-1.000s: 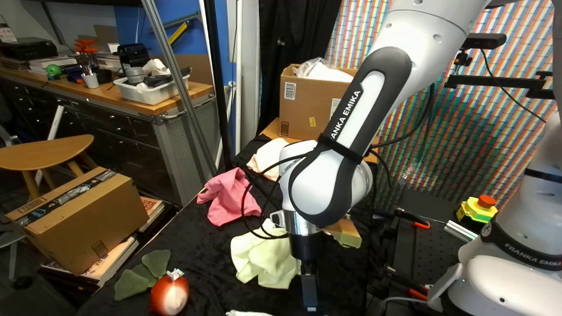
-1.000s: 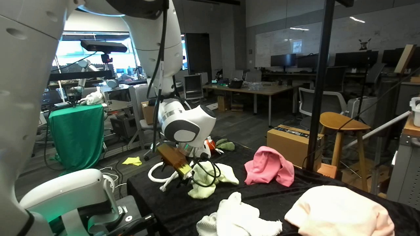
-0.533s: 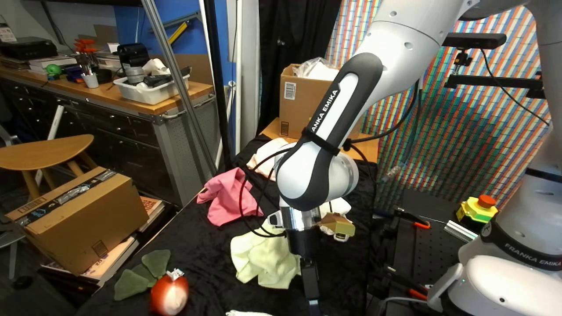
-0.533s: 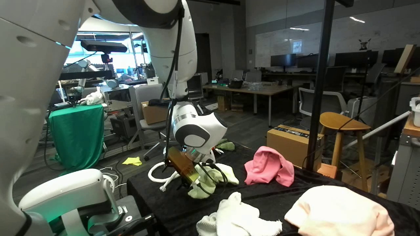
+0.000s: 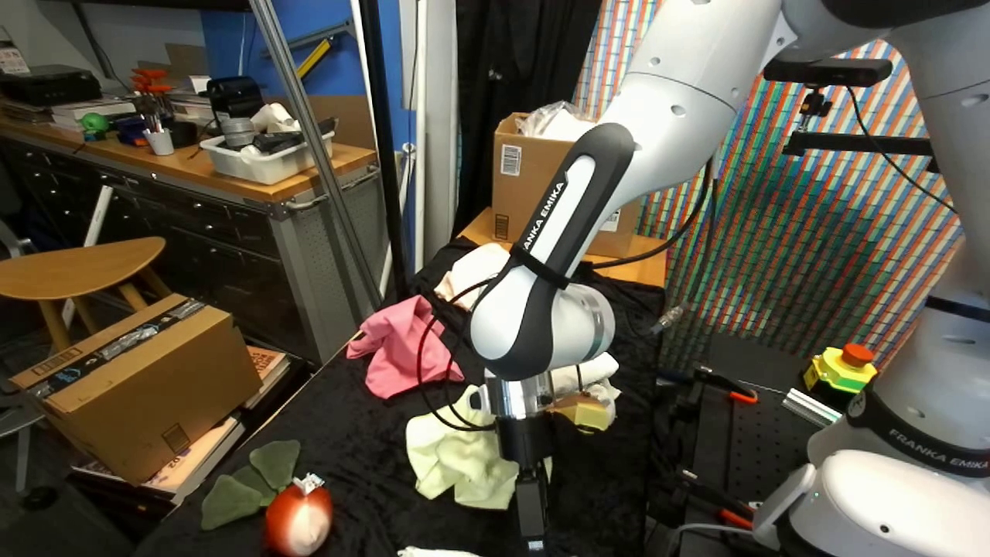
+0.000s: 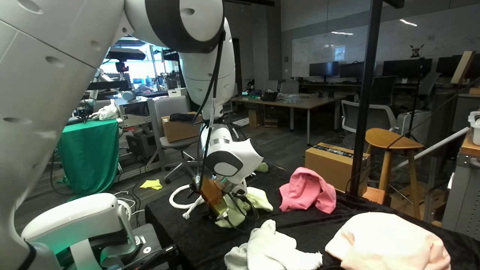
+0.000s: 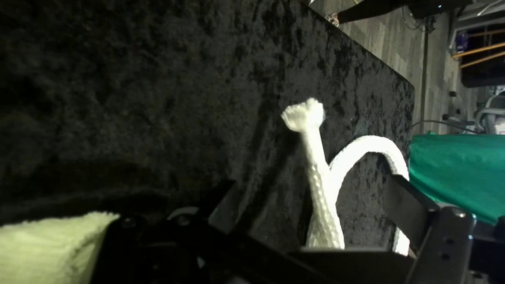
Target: Put all the objects on the table grouped together.
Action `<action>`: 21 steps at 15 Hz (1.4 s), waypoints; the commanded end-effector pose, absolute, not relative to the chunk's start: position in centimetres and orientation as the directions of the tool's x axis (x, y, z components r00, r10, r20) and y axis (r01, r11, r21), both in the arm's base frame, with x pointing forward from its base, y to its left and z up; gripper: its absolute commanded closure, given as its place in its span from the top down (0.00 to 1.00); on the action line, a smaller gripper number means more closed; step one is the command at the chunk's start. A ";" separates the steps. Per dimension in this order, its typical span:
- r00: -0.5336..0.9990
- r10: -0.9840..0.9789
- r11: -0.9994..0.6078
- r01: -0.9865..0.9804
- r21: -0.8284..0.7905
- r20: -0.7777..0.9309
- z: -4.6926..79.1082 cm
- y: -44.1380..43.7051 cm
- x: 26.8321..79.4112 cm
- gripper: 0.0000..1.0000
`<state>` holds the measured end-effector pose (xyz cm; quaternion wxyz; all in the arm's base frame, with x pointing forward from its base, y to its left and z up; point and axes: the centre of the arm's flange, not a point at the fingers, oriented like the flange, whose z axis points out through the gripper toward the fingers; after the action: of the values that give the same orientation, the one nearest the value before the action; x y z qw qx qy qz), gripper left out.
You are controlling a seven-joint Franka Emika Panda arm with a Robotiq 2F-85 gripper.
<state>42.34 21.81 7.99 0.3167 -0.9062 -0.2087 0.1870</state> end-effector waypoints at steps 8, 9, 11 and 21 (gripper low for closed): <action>0.857 0.469 -0.651 0.171 -0.740 -0.215 7.2 22.5 44.3 1.00; 0.855 0.471 -0.648 0.168 -0.743 -0.217 7.2 22.4 44.3 1.00; 0.852 0.471 -0.649 0.158 -0.744 -0.230 7.6 22.2 44.3 1.00; 0.835 0.488 -0.642 0.147 -0.753 -0.253 7.5 24.6 43.1 1.00</action>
<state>43.15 23.21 7.55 0.3715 -0.8846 -0.1794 0.2174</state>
